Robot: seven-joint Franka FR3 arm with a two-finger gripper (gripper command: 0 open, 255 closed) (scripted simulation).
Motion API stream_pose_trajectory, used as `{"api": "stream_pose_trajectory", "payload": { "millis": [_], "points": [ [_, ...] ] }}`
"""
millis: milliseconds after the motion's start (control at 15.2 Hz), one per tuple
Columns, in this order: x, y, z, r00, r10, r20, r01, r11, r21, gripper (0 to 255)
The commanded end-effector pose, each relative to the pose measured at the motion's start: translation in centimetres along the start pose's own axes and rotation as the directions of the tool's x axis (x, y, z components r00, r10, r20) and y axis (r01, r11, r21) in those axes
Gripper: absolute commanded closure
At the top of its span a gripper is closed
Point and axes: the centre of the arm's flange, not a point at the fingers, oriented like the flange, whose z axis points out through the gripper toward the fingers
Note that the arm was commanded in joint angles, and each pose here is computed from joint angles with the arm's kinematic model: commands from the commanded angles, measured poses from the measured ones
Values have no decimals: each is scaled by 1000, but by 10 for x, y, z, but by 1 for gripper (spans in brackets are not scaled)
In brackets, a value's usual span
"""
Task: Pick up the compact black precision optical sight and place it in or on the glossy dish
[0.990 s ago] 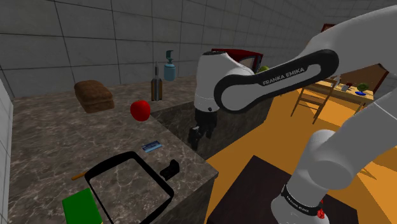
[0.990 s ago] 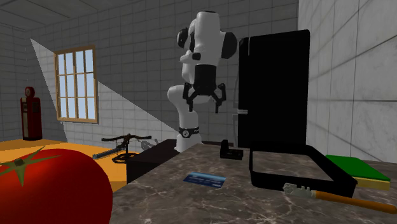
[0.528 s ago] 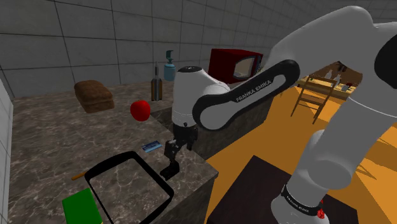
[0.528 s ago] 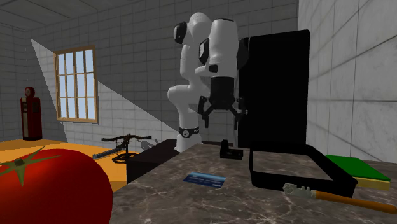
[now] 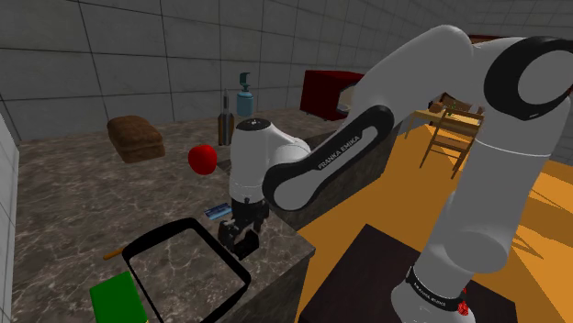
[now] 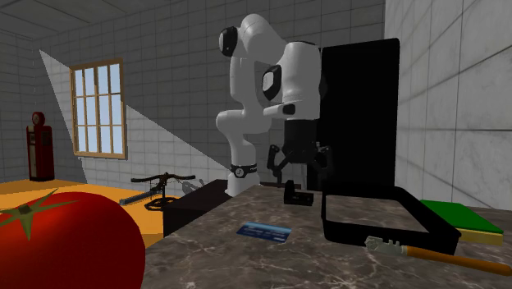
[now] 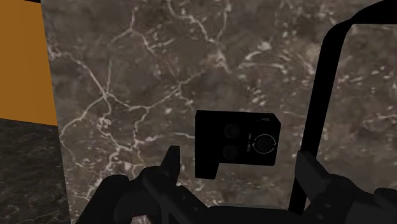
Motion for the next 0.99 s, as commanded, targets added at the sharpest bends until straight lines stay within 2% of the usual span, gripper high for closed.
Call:
{"api": "stream_pose_trajectory", "payload": {
  "millis": [0,132,660,726,924],
  "points": [
    [0,0,11,1000,0,-1,0,1000,1,0],
    [0,0,19,1000,0,-1,0,1000,1,0],
    [0,0,19,1000,0,-1,0,1000,1,0],
    [0,0,19,1000,0,-1,0,1000,1,255],
    [0,0,19,1000,0,-1,0,1000,1,255]
  ]
}}
